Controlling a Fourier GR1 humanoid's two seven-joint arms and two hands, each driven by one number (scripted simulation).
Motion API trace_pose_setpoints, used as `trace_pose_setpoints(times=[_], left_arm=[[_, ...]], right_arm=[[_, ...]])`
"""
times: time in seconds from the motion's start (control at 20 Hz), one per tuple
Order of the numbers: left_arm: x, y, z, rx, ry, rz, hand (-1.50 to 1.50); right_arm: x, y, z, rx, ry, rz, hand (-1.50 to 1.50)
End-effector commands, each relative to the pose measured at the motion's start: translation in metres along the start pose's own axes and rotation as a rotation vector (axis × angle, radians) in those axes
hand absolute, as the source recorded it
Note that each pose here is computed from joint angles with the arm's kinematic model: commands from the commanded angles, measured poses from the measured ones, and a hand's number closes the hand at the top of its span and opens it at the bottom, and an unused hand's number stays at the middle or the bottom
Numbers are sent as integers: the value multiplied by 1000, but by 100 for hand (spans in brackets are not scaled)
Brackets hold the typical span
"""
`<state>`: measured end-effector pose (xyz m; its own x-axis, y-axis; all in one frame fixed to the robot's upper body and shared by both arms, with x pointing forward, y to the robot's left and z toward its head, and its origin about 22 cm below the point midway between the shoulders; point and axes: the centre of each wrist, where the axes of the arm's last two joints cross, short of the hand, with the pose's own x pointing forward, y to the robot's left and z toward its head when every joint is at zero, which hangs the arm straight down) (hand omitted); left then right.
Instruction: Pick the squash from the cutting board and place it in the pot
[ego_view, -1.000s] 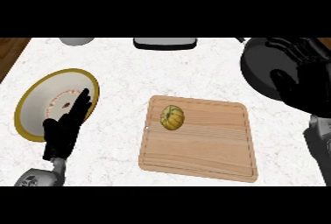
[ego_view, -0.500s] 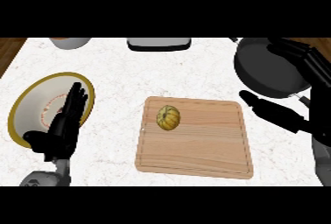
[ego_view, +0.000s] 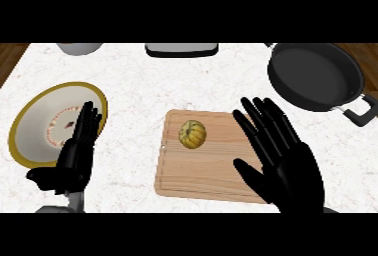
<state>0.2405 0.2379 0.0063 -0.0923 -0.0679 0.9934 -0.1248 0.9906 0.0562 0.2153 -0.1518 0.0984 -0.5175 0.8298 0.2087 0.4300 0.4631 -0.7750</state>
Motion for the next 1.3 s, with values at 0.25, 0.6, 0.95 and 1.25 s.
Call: trace_pose_setpoints(times=[0.25,0.6,0.95,1.25], left_arm=[[2,3,0,-14,-25,6,0],[-3,-14,2,-40,-30,24,0],[3,-21,3,-44,-27,15,0],[16,-31,1,-32,-42,7,0]], right_arm=[[53,48,20,401,316,372,-150],[126,74,-2,471,466,484,-150],[120,102,-1,547,581,549,-150],[105,114,-13,591,628,523,-150]])
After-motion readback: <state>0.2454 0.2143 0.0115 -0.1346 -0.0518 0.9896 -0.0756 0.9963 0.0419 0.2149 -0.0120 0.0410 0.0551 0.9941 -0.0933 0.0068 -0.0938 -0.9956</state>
